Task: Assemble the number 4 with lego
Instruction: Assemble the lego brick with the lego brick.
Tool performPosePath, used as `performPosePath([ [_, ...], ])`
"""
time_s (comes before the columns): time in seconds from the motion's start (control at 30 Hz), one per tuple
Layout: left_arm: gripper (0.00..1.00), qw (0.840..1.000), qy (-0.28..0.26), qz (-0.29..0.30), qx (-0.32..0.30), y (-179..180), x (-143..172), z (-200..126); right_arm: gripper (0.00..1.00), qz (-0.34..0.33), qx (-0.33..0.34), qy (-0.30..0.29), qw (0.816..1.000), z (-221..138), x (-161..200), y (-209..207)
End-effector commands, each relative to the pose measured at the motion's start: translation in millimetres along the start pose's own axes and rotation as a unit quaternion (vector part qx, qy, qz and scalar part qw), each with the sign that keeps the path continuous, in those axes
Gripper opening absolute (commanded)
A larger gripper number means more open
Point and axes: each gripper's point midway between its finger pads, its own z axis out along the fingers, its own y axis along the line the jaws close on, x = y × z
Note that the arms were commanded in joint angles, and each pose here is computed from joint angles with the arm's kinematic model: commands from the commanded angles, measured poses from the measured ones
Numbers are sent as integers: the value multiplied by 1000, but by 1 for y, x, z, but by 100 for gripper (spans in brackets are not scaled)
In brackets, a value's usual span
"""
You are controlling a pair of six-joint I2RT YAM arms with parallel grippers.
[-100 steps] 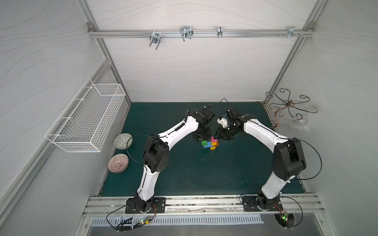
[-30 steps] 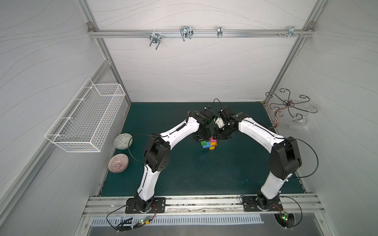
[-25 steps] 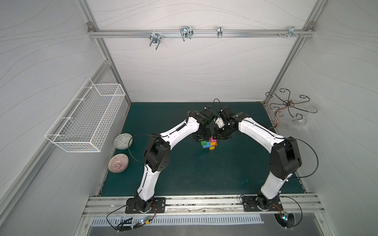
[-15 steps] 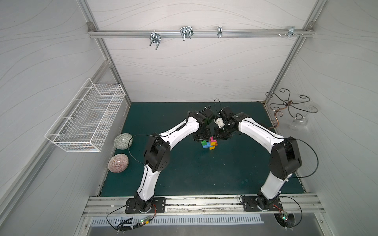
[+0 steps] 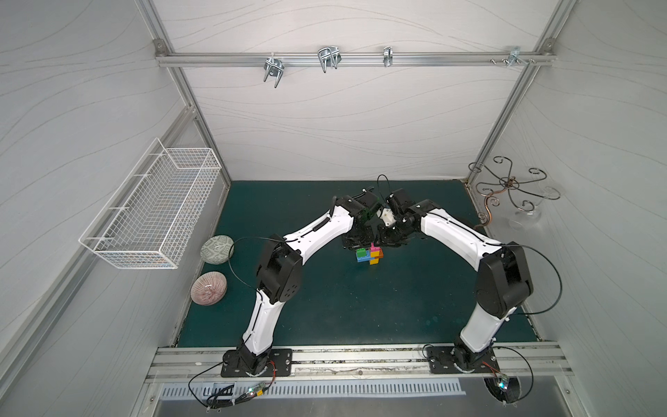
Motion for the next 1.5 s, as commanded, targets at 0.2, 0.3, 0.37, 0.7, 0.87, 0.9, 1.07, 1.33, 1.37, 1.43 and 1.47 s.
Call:
performPosePath([
  [0.2, 0, 1000, 5, -11, -6, -3, 1, 4, 26, 46, 75, 83, 993, 26, 46, -50],
  [0.3, 0, 1000, 6, -12, -5, -3, 1, 4, 27, 50, 75, 81, 993, 24, 45, -52],
  [0.37, 0, 1000, 7, -13, -4, -3, 1, 5, 27, 51, 75, 80, 993, 24, 46, -54],
  [0.7, 0, 1000, 17, -6, -10, -6, 6, 9, 29, 53, 70, 84, 993, 26, 48, -55],
  [0.87, 0, 1000, 9, -3, -16, -5, 2, 10, 28, 54, 68, 85, 993, 27, 49, -54],
  [0.9, 0, 1000, 6, 0, -19, -6, 1, 9, 29, 54, 68, 85, 993, 27, 50, -55],
  [1.07, 0, 1000, 7, 9, -28, -6, -2, 11, 29, 54, 67, 85, 993, 28, 51, -55],
  [1.33, 0, 999, 14, 11, -38, -4, 4, 20, 29, 57, 67, 86, 992, 29, 52, -57],
  [1.37, 0, 999, 14, 11, -38, -4, 4, 21, 29, 57, 67, 87, 992, 29, 52, -58],
  [1.43, 0, 999, 14, 13, -37, -7, 5, 23, 29, 58, 67, 88, 992, 29, 52, -58],
  [1.47, 0, 999, 15, 14, -37, -8, 5, 24, 29, 57, 66, 88, 992, 29, 53, -57],
])
